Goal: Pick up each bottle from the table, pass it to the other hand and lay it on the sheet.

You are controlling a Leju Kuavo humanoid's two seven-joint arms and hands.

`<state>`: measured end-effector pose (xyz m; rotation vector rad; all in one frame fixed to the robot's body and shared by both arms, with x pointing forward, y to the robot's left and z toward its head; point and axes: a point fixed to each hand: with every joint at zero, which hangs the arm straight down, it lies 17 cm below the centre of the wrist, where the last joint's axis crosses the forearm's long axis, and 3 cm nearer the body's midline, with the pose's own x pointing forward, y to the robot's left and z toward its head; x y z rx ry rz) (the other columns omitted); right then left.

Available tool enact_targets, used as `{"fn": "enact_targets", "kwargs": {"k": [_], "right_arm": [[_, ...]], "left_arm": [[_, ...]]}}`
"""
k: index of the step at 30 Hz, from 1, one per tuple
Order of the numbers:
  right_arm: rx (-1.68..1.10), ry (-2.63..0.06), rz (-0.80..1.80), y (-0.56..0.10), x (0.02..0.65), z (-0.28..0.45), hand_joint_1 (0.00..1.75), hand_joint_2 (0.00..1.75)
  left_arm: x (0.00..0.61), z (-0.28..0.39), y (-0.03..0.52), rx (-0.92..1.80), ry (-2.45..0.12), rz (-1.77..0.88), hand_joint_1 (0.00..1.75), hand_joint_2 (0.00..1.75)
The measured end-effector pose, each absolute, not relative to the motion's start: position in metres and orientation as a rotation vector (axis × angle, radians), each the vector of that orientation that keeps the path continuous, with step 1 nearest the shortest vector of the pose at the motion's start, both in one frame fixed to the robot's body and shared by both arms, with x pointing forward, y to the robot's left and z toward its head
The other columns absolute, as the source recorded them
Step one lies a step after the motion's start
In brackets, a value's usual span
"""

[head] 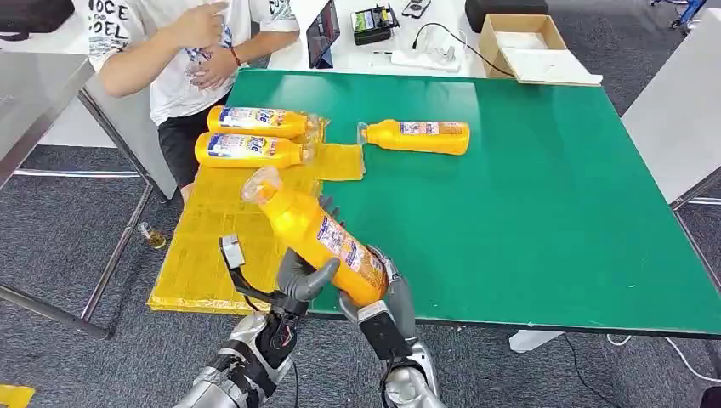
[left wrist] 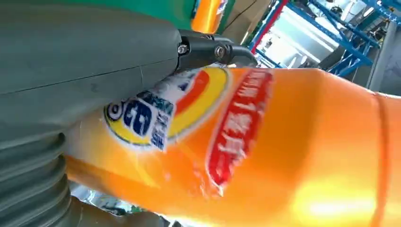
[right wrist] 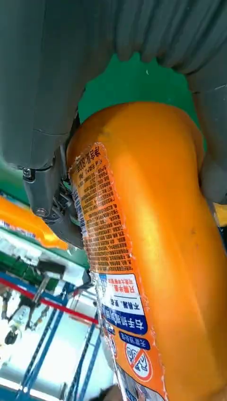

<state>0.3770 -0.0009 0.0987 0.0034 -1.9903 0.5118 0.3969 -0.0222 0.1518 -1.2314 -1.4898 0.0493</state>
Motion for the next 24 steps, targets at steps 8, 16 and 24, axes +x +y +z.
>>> {"fn": "enact_targets", "kwargs": {"k": [8,16,24], "right_arm": [[-0.004,-1.968,0.556,0.002,0.375,0.087,1.75,1.75],[-0.037,-1.981,0.641,0.017,0.377,0.086,1.75,1.75],[-0.043,-1.972,0.667,0.022,0.377,0.081,1.75,1.75]], "left_arm": [[0.397,0.153,-0.020,-1.216,-1.506,0.045,0.00,1.75],[0.397,0.149,-0.018,-1.204,-1.508,0.033,1.75,1.75],[0.392,0.141,-0.025,-1.188,-1.500,-0.009,1.75,1.75]]}}
